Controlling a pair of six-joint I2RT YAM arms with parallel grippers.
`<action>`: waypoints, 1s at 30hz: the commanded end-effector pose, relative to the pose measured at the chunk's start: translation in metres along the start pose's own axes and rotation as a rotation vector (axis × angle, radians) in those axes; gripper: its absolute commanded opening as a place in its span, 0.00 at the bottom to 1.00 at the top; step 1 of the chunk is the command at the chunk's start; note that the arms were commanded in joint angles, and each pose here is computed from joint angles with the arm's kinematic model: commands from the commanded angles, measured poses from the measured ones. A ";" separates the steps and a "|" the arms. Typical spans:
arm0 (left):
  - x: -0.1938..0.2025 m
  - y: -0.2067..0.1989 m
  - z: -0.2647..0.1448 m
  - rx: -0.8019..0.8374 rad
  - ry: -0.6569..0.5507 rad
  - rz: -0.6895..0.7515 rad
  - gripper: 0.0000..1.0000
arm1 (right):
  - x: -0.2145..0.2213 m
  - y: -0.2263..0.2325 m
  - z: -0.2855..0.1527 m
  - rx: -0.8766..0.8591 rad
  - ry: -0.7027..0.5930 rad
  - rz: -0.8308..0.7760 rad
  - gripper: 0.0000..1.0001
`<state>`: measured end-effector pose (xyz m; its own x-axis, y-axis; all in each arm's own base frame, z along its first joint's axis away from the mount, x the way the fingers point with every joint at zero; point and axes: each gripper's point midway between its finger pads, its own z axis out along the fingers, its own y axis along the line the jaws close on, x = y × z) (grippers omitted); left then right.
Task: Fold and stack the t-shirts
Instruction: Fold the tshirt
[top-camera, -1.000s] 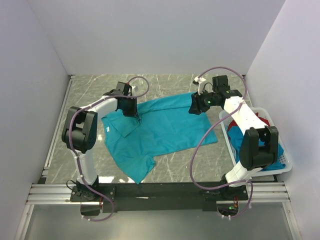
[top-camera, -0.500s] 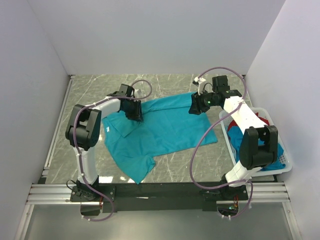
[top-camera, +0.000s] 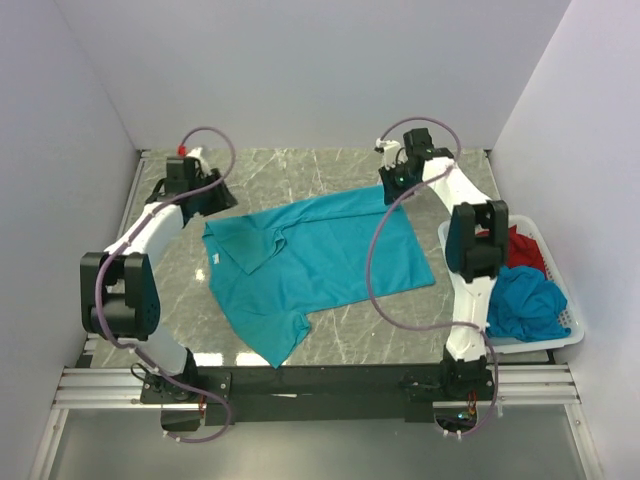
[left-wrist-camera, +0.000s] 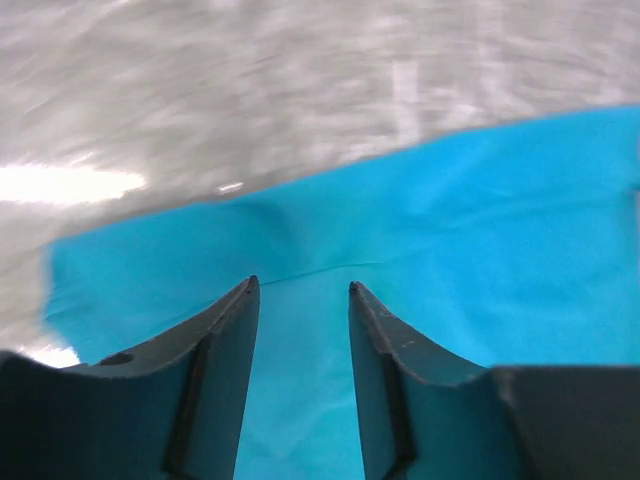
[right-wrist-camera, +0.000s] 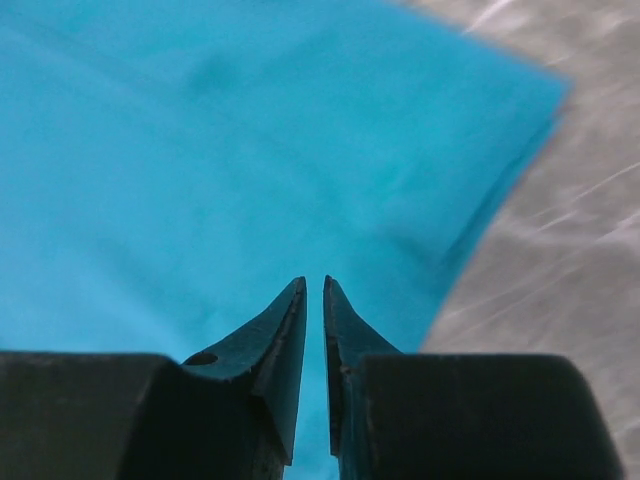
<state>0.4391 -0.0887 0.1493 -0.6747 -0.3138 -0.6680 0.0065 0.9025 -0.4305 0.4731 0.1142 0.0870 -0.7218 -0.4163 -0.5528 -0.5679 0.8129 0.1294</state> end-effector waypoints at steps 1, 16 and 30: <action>0.014 0.031 0.004 -0.053 0.020 -0.109 0.45 | -0.013 -0.029 -0.001 0.138 0.054 -0.034 0.19; 0.004 0.071 -0.005 -0.089 -0.029 -0.219 0.40 | 0.014 -0.054 0.049 0.276 0.232 -0.061 0.18; 0.041 0.100 0.033 -0.178 0.132 -0.281 0.34 | 0.013 -0.058 0.048 0.309 0.258 -0.096 0.18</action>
<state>0.4250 -0.0246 0.0585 -0.7262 -0.5233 -0.4458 -0.3047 0.8264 -0.4736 0.5123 0.0832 0.0282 -0.7771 -0.5400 -0.3233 -0.5156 0.8408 -0.1650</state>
